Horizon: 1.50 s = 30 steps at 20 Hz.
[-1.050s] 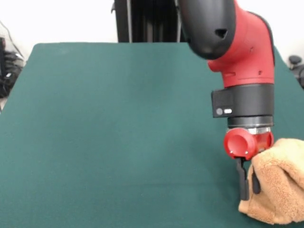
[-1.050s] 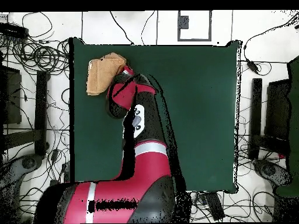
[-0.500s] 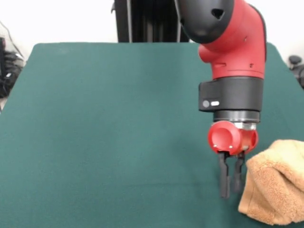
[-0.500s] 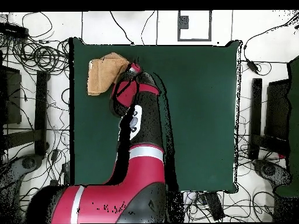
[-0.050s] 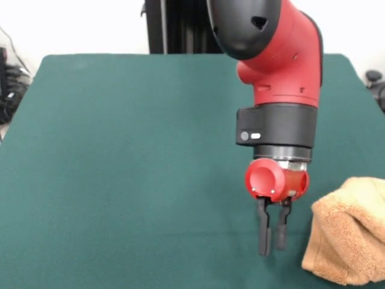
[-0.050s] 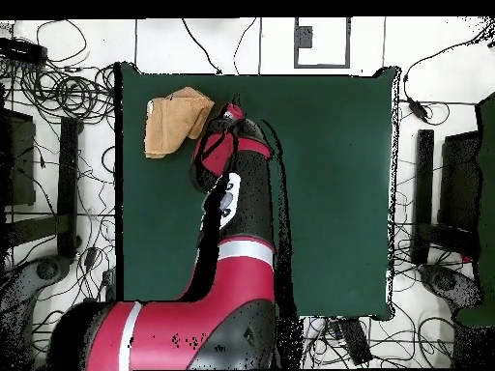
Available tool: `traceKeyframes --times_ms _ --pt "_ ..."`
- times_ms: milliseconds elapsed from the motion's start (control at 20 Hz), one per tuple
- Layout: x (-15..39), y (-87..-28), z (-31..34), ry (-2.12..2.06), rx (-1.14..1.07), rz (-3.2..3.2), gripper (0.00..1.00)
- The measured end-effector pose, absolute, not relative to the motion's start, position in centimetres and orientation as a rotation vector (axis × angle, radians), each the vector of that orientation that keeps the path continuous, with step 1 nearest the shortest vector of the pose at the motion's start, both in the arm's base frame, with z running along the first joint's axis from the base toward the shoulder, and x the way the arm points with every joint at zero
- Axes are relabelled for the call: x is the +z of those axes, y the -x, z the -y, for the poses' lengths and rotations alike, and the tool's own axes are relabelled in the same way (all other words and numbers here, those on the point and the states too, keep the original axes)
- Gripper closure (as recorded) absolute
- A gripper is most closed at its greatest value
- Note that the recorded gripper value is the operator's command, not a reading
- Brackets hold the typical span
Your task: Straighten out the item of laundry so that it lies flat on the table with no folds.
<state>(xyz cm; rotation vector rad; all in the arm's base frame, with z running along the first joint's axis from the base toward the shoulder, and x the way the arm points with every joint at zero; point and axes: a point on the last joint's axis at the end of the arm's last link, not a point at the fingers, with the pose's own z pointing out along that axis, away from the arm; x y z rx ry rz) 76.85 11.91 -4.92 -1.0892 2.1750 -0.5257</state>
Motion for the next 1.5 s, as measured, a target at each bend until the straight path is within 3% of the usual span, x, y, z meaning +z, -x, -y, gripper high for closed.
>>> traceKeyframes --times_ms 250,450,800,1500 --pt "-5.1 -76.8 -11.5 1.085 -0.522 -2.174 0.00" --pt "-5.2 -78.4 -9.2 0.885 -0.399 -2.243 0.00" --pt "-7.4 -79.3 0.9 0.281 -0.114 -2.493 0.00" --pt "-6.5 -80.5 2.8 -0.158 0.227 -2.571 0.00"
